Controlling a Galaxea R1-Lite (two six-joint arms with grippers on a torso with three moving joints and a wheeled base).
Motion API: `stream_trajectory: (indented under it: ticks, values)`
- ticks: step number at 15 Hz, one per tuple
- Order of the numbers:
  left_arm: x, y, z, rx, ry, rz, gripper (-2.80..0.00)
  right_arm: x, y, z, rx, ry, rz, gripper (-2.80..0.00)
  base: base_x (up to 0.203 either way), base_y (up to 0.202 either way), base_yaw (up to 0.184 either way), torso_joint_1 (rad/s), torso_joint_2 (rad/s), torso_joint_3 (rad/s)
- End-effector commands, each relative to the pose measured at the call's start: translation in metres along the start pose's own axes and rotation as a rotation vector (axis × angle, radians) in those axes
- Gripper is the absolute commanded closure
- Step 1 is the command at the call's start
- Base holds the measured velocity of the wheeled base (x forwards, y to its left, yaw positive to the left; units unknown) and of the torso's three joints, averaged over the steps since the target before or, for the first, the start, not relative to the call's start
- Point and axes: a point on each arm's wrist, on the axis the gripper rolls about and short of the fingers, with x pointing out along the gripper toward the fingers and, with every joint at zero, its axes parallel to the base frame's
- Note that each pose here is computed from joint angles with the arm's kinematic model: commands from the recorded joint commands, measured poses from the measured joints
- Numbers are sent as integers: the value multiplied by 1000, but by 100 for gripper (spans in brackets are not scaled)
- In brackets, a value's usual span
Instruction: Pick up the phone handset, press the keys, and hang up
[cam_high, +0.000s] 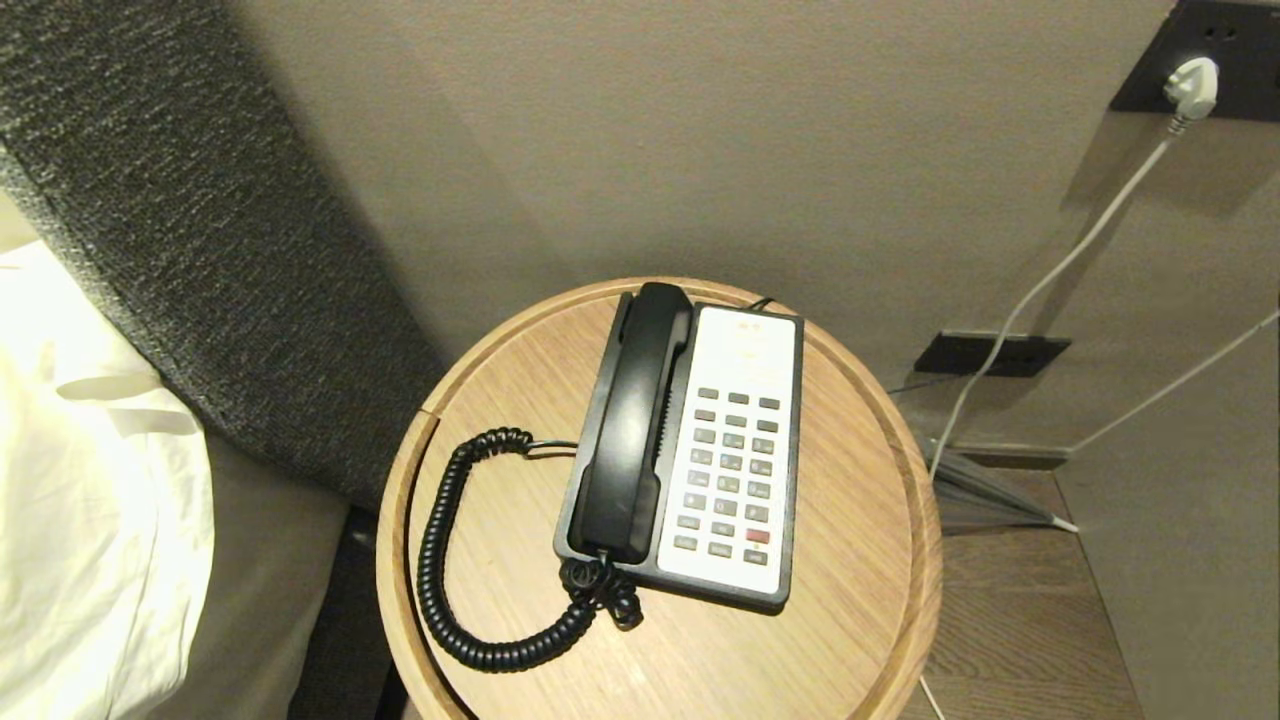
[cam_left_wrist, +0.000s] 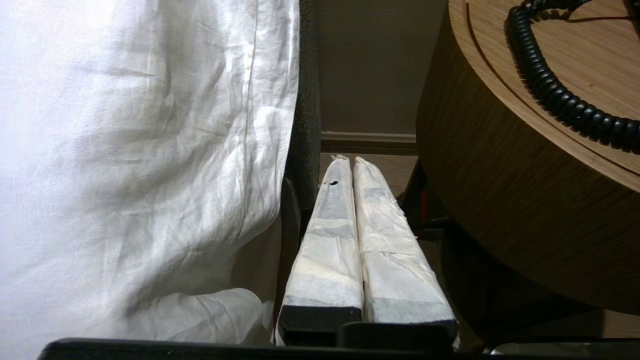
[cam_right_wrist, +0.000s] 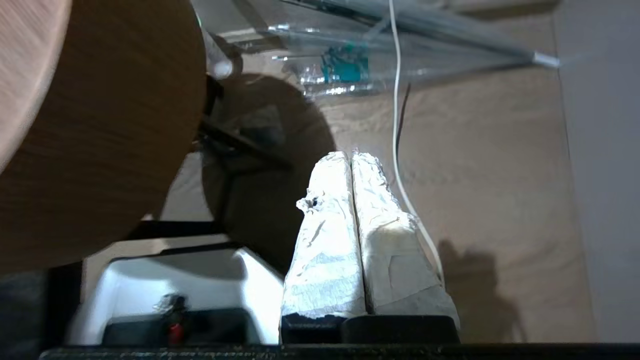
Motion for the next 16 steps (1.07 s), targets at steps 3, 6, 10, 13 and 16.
stream_trajectory:
  ticks: [3, 6, 10, 13, 16]
  values:
    - [2, -1, -11, 1, 41, -2, 0, 8, -6, -26, -145, -47, 66, 0, 0, 0, 0, 0, 0, 0]
    - [2, 0, -11, 0, 40, 0, 0, 2, -8, -35, -186, -96, -9, 0, 0, 0, 0, 0, 0, 0]
    - [2, -1, -11, 1, 40, -2, 0, -6, -9, -39, -125, -266, -13, 0, 0, 0, 0, 0, 0, 0]
    - [2, 0, -11, -1, 40, 0, 0, -6, -9, -39, -129, -265, -16, 0, 0, 0, 0, 0, 0, 0]
    - [2, -1, -11, 1, 41, -2, 0, -5, -10, -41, -184, -275, -19, 0, 0, 0, 0, 0, 0, 0]
